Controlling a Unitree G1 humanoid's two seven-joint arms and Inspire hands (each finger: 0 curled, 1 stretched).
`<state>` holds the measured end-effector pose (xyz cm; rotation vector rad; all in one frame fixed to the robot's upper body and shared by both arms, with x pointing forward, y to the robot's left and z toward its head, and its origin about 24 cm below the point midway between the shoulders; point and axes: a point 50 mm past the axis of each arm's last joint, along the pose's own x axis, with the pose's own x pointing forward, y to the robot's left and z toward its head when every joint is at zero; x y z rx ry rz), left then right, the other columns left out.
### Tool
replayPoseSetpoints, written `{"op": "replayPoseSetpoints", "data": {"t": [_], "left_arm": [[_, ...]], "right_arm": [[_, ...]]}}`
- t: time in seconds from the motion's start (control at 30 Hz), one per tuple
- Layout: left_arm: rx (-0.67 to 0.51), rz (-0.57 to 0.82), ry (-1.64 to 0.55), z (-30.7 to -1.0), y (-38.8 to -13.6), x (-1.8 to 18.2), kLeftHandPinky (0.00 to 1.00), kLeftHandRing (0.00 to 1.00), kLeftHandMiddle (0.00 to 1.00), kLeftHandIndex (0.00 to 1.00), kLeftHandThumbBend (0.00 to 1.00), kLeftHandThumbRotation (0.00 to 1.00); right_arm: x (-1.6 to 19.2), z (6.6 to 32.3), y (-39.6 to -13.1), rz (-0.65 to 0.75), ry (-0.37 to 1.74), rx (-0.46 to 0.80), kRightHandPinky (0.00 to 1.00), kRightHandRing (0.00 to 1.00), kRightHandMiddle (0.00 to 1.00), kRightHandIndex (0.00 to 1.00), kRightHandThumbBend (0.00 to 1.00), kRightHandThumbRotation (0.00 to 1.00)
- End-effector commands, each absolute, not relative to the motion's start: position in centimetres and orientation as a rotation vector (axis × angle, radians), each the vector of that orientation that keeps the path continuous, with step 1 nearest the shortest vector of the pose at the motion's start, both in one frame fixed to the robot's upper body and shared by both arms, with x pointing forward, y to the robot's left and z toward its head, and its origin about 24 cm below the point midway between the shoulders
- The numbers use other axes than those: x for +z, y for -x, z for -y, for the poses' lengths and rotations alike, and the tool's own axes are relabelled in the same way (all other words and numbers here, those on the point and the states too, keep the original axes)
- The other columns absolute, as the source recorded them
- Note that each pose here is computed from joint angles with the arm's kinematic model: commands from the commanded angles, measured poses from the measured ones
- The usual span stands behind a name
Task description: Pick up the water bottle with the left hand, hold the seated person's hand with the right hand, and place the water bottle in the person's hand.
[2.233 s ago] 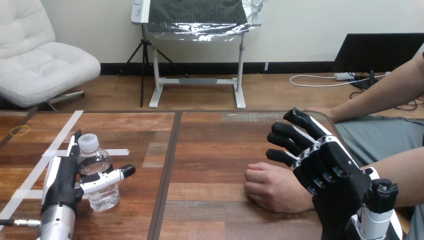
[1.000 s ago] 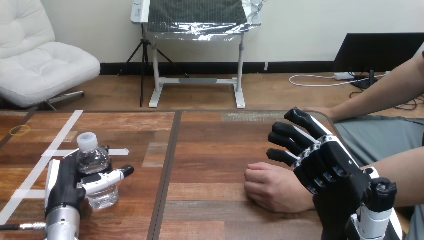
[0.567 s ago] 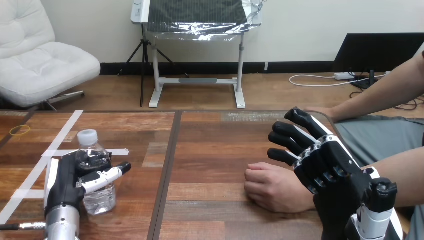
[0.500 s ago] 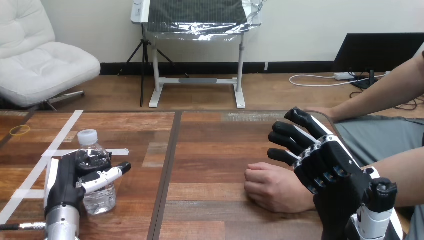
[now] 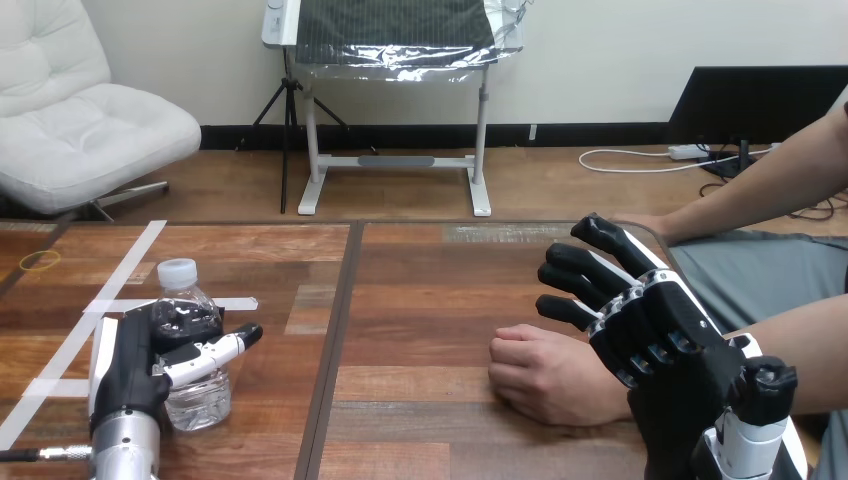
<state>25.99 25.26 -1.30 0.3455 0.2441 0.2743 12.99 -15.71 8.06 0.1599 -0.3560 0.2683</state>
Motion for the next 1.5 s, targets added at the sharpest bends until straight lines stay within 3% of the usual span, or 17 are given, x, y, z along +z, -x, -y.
{"op": "replayPoseSetpoints", "data": {"t": [0.0,0.63,0.8,1.1,1.47], "left_arm": [[0.247,-0.015,-0.321,-24.0,-27.4,2.5,0.31,0.37,0.42,0.44,0.63,0.00],[0.173,0.282,-0.243,-21.6,-24.4,6.4,0.27,0.33,0.38,0.40,0.61,0.00],[0.130,0.381,-0.191,-20.1,-22.5,8.2,0.26,0.31,0.36,0.39,0.58,0.00],[0.103,0.403,-0.134,-19.2,-21.2,9.2,0.25,0.30,0.35,0.38,0.54,0.00],[0.086,0.422,-0.115,-18.8,-20.4,9.8,0.23,0.29,0.34,0.38,0.50,0.00]], "right_arm": [[8.8,16.0,-13.8,0.418,-0.117,0.263,0.78,0.83,0.82,0.86,0.91,1.00],[9.9,18.3,-16.4,0.466,0.078,0.281,0.72,0.80,0.81,0.84,0.85,1.00],[11.2,20.6,-18.4,0.487,0.245,0.271,0.69,0.78,0.80,0.82,0.85,1.00],[12.1,22.5,-20.0,0.485,0.375,0.246,0.69,0.78,0.80,0.81,0.83,0.99],[12.8,24.3,-21.5,0.470,0.529,0.238,0.69,0.77,0.79,0.82,0.89,0.98]]}}
